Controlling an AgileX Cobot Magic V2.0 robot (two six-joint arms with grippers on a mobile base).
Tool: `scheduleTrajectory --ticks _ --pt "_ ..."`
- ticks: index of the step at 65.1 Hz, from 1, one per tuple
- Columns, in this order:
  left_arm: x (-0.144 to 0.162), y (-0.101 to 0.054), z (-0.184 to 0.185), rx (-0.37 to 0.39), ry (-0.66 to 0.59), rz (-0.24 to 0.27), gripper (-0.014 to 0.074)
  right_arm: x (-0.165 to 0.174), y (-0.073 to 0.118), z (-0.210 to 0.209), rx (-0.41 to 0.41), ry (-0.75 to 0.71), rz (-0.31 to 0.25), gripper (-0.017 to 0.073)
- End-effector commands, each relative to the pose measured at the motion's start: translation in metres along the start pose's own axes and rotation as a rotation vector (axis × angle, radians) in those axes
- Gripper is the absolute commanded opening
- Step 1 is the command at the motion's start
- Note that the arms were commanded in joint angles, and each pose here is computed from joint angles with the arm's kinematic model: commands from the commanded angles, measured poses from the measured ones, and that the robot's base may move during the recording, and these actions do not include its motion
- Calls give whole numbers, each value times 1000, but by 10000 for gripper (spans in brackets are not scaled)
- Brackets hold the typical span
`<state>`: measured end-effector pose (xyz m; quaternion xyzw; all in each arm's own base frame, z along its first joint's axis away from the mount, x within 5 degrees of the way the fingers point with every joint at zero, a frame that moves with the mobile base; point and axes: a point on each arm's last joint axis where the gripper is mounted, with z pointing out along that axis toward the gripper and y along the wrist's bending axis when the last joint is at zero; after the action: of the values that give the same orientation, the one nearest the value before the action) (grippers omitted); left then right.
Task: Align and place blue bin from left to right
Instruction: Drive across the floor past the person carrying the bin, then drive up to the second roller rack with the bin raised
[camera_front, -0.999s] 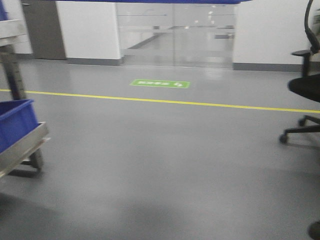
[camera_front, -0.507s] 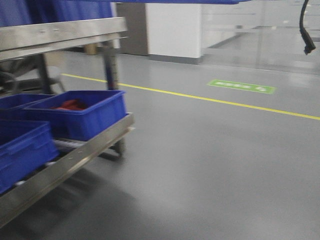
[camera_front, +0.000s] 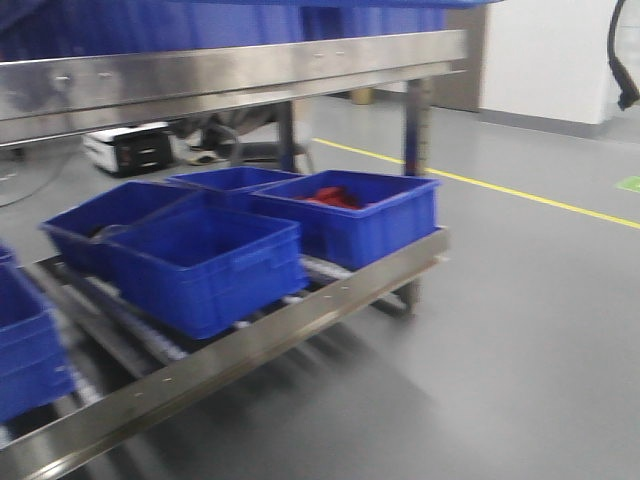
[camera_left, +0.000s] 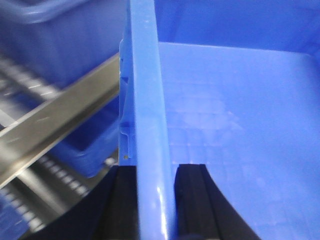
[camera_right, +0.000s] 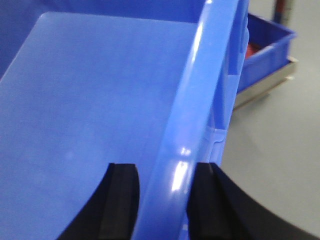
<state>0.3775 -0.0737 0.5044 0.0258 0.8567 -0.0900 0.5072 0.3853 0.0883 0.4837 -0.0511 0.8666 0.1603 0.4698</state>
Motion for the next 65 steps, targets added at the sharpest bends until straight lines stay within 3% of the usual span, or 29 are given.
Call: scheduleTrajectory --ticks 1,65 --pt "-24 -8 -19 72 -238 -25 -111 -13 12 -19 -65 -127 -23 -69" --pt "-24 -8 -19 72 -238 -25 -111 -13 12 -19 -65 -127 -23 -69"
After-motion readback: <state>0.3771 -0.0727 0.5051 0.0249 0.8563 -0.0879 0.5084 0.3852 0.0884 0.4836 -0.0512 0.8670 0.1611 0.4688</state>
